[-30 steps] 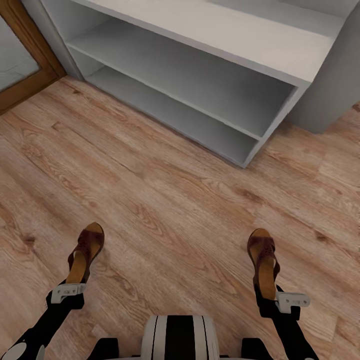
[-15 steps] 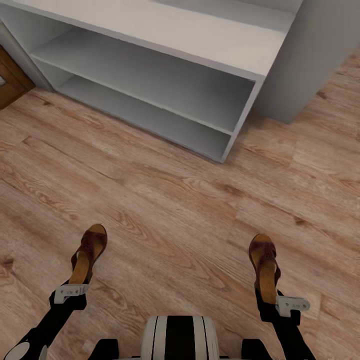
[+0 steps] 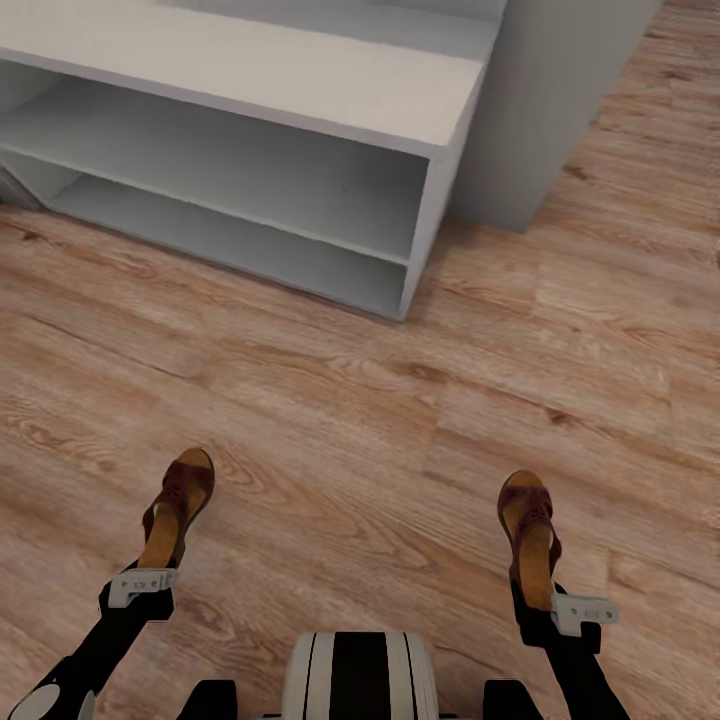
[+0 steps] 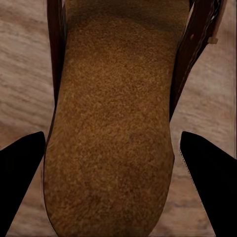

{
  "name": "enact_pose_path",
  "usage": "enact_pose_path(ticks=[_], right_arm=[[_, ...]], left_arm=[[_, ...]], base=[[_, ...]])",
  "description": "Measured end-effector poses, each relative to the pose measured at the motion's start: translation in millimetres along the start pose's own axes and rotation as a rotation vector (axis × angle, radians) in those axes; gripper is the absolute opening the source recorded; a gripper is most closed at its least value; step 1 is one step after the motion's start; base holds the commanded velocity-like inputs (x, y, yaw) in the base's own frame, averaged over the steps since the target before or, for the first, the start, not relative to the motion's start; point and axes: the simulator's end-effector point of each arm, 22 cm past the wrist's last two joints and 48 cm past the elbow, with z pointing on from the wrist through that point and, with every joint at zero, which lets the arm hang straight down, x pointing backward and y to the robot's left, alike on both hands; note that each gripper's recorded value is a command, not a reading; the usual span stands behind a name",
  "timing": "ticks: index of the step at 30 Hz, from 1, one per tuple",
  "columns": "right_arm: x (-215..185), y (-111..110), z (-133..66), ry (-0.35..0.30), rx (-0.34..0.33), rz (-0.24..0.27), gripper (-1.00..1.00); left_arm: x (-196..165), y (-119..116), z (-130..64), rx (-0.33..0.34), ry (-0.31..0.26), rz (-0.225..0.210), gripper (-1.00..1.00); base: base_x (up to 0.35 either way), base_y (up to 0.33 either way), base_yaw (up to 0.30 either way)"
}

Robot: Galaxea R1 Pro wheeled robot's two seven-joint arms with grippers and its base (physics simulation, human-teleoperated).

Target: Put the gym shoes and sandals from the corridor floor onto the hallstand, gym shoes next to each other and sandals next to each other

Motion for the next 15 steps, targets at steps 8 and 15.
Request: enact_pose_path(ticks=[8, 15], right_arm=[[-0.9, -0.4, -0.3, -0.003, 0.001, 0.001, -1.0], [-2.0, -0.6, -0.6, -0.005, 0.002, 0.001, -1.0]], left_arm=[[-0.4, -0.6, -0.4, 0.001, -0.009, 0.002, -1.0], [-1.7, -1.0, -0.6, 0.002, -0.014, 0.002, -1.0]], base=[[0.0, 0.0, -0.275], [0.0, 0.0, -0.275]])
